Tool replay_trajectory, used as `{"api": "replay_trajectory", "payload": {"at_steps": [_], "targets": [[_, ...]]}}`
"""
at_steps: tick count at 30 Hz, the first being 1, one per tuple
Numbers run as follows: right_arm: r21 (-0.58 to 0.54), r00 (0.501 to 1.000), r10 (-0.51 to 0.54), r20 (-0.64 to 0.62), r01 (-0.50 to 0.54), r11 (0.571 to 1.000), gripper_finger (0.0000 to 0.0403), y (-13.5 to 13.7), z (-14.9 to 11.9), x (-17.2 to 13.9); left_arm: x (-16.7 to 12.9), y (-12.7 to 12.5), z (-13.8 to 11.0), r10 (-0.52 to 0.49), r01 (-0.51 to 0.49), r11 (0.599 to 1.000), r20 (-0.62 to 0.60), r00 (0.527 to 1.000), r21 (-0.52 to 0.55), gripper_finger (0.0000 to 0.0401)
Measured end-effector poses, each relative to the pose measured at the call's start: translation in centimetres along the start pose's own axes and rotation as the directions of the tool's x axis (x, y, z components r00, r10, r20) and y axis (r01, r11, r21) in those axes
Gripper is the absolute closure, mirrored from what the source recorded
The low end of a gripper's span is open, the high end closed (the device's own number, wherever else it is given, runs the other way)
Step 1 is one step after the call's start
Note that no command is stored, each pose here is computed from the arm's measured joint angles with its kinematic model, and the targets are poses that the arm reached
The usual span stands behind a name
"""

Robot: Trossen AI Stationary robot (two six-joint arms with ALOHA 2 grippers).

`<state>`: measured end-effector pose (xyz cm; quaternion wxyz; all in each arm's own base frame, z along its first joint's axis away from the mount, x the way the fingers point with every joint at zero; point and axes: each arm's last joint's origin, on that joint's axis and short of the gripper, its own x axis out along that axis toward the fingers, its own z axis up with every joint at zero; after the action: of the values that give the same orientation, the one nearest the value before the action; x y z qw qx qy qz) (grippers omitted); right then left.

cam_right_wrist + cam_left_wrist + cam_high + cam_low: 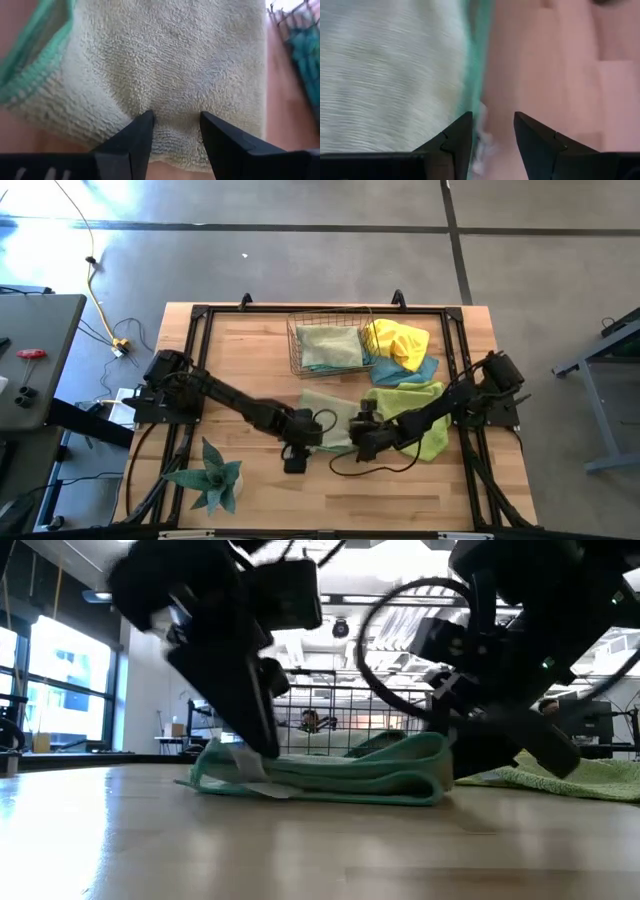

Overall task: Fold microfiber towels
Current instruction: Fold the light green towel, then stack the light green towel on top of the stacked towels into the wire basket

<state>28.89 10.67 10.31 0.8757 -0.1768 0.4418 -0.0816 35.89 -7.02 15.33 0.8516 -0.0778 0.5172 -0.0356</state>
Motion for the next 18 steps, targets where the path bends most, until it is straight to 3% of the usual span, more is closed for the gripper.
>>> {"api": "replay_trajectory", "payload": {"at_steps": [2, 4, 6, 8, 10, 11, 13, 15, 16, 18], "targets": [[-0.041, 1.000, -0.014, -0.003, 0.014, 0.999, 0.0242, -0.3, 0.4, -0.4, 0.0, -1.0, -0.3, -0.011, 0.011, 1.000, -0.005, 1.000, 0.007, 0.0266], [-0.006, 1.000, -0.008, -0.013, 0.008, 1.000, 0.0242, -0.8, 0.9, -1.3, -0.2, -1.8, -0.2, -0.006, 0.007, 1.000, -0.010, 1.000, 0.014, 0.0266], [0.137, 0.998, 0.017, 0.054, -0.024, 0.990, 0.0242, -1.3, 2.5, -2.9, -0.9, -2.4, 0.2, 0.005, -0.005, 0.999, 0.010, 1.000, 0.031, 0.0266], [0.337, 0.991, 0.033, 0.133, -0.077, 0.938, 0.0242, -1.7, 4.1, -4.8, -1.5, -2.7, 0.9, 0.007, -0.009, 0.999, 0.044, 0.999, 0.052, 0.0266], [0.532, 0.984, 0.070, 0.163, -0.147, 0.834, 0.0242, -1.8, 4.7, -5.9, -1.9, -2.6, 1.2, 0.029, -0.033, 0.997, 0.058, 0.998, 0.067, 0.0266], [0.633, 0.981, 0.092, 0.171, -0.181, 0.753, 0.0242, -1.8, 4.8, -6.2, -2.2, -2.4, 1.3, 0.042, -0.047, 0.996, 0.063, 0.997, 0.077, 0.0266], [0.799, 0.968, 0.142, 0.206, -0.250, 0.547, 0.0242, -1.9, 5.5, -7.0, -2.5, -2.0, 2.0, 0.067, -0.079, 0.992, 0.113, 0.991, 0.099, 0.0266], [0.894, 0.959, 0.184, 0.214, -0.268, 0.360, 0.0242, -1.8, 5.6, -7.3, -2.5, -1.2, 2.1, 0.113, -0.126, 0.985, 0.110, 0.987, 0.120, 0.0266], [0.920, 0.961, 0.190, 0.202, -0.252, 0.300, 0.0242, -1.5, 5.3, -7.2, -2.4, -0.7, 2.1, 0.127, -0.140, 0.982, 0.106, 0.986, 0.129, 0.0266], [0.946, 0.969, 0.165, 0.185, -0.221, 0.238, 0.0242, -0.7, 4.9, -7.1, -2.0, 0.4, 2.4, 0.144, -0.157, 0.979, 0.104, 0.984, 0.131, 0.0266]]}}
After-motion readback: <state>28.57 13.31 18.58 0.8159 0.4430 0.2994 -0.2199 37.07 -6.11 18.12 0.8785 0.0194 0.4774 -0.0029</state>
